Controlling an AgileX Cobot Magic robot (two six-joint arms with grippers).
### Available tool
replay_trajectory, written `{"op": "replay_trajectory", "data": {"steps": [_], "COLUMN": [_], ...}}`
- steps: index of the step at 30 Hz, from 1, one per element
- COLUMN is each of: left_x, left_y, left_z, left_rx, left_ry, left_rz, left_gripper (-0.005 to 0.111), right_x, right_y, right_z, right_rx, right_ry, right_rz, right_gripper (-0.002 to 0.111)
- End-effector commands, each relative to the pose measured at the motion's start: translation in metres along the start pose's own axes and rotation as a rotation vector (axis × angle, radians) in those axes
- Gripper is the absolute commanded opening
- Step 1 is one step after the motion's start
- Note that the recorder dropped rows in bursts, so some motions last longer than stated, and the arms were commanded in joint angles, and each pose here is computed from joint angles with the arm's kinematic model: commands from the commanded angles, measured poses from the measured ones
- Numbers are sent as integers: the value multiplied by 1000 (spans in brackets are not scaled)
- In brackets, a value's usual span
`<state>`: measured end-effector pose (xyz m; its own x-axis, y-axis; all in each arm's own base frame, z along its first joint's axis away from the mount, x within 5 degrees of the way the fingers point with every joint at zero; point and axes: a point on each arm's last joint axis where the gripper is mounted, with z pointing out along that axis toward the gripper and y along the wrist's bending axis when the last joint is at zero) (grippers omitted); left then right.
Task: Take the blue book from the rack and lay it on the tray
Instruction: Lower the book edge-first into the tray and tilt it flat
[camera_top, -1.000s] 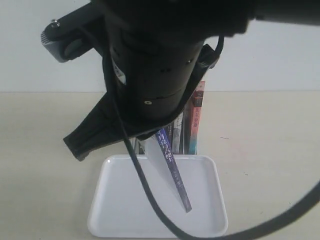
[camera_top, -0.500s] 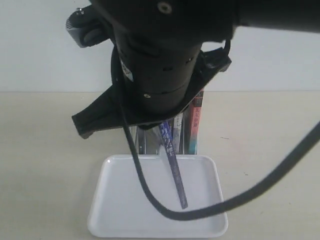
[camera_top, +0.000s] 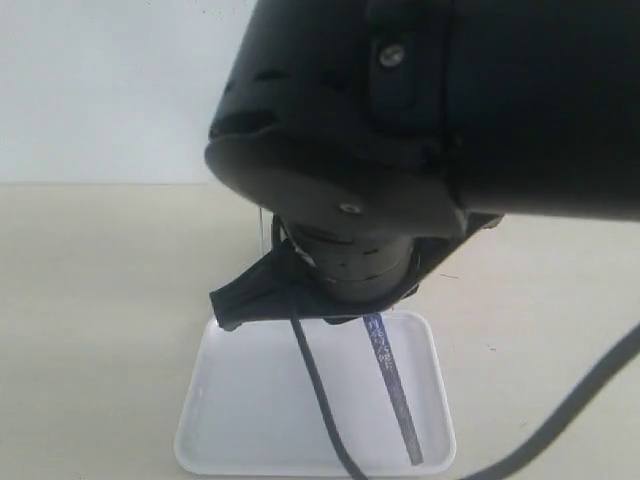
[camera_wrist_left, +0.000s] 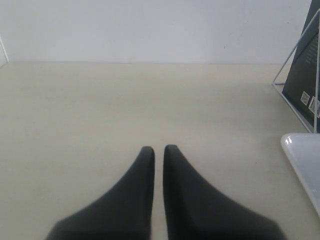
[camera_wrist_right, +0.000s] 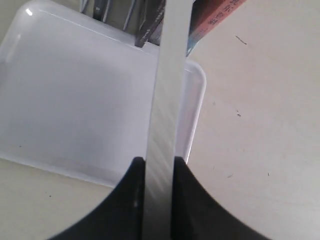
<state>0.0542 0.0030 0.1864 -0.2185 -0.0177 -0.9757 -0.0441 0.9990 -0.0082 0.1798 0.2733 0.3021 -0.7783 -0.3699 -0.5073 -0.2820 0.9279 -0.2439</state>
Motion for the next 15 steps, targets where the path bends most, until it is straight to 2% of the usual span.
{"op": "replay_trajectory", "data": {"steps": [1, 5, 15], "left_x": [1, 1, 1], "left_y": [0, 0, 0], "left_z": [0, 0, 0], "left_rx": [7, 7, 7], "left_ry": [-2, -2, -2], "left_rz": [7, 7, 7], "left_gripper": [6, 6, 6], "right_x": [-11, -16, -18], "right_y": [-22, -32, -35], "right_z": [7, 14, 14], "right_rx": [27, 47, 72], "right_ry": [15, 27, 0], "right_rz": [76, 79, 67], "right_gripper": [0, 0, 0]}}
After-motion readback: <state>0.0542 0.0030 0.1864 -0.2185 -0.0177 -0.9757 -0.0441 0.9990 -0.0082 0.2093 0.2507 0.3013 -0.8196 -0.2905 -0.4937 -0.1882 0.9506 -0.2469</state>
